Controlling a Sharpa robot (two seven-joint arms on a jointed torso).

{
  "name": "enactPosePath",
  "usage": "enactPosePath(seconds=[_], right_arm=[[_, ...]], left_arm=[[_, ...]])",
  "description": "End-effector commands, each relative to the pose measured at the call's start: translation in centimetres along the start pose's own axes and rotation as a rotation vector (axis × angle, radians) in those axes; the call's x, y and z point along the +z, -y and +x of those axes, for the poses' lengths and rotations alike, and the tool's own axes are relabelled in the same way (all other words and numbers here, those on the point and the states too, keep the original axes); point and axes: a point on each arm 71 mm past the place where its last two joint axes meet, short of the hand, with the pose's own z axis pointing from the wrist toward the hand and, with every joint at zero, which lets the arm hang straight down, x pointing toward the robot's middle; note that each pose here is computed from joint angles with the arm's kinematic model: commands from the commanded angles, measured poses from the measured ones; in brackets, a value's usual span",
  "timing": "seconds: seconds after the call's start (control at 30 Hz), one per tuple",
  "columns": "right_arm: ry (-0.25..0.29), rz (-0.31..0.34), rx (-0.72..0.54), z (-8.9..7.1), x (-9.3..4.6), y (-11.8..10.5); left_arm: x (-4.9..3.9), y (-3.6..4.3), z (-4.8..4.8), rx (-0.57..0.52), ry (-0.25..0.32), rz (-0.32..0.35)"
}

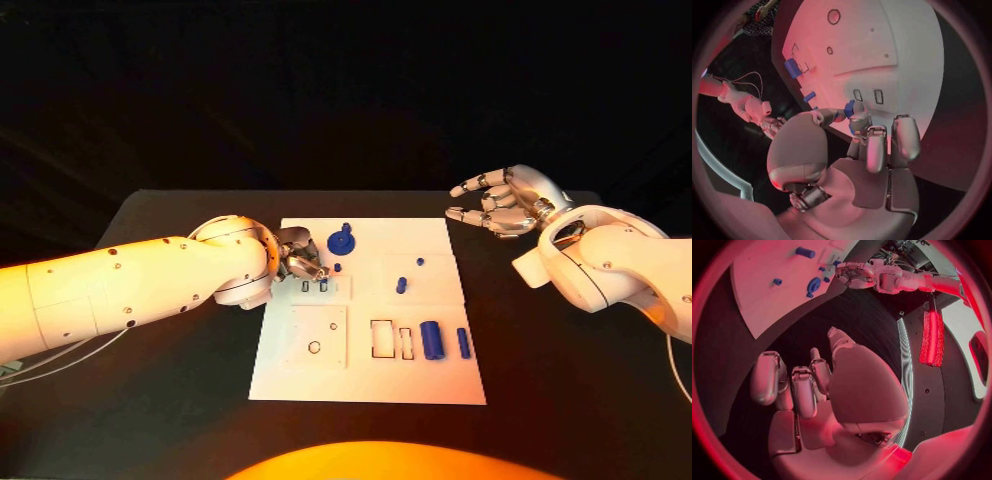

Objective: Assemble the parts on the task board

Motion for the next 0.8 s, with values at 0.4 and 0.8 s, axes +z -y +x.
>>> enactPosePath(seconds=[0.4, 0.8], right_arm=[[-0.012, -0.003, -0.002, 0.12, -0.01, 0.05], [-0.012, -0.003, -0.001, 0.14, -0.02, 0.07]], left_arm=[[0.54, -0.23, 0.39, 0.002, -0.05, -0.018], [0.84, -0.31, 0.59, 0.038, -0.088, -0.03]])
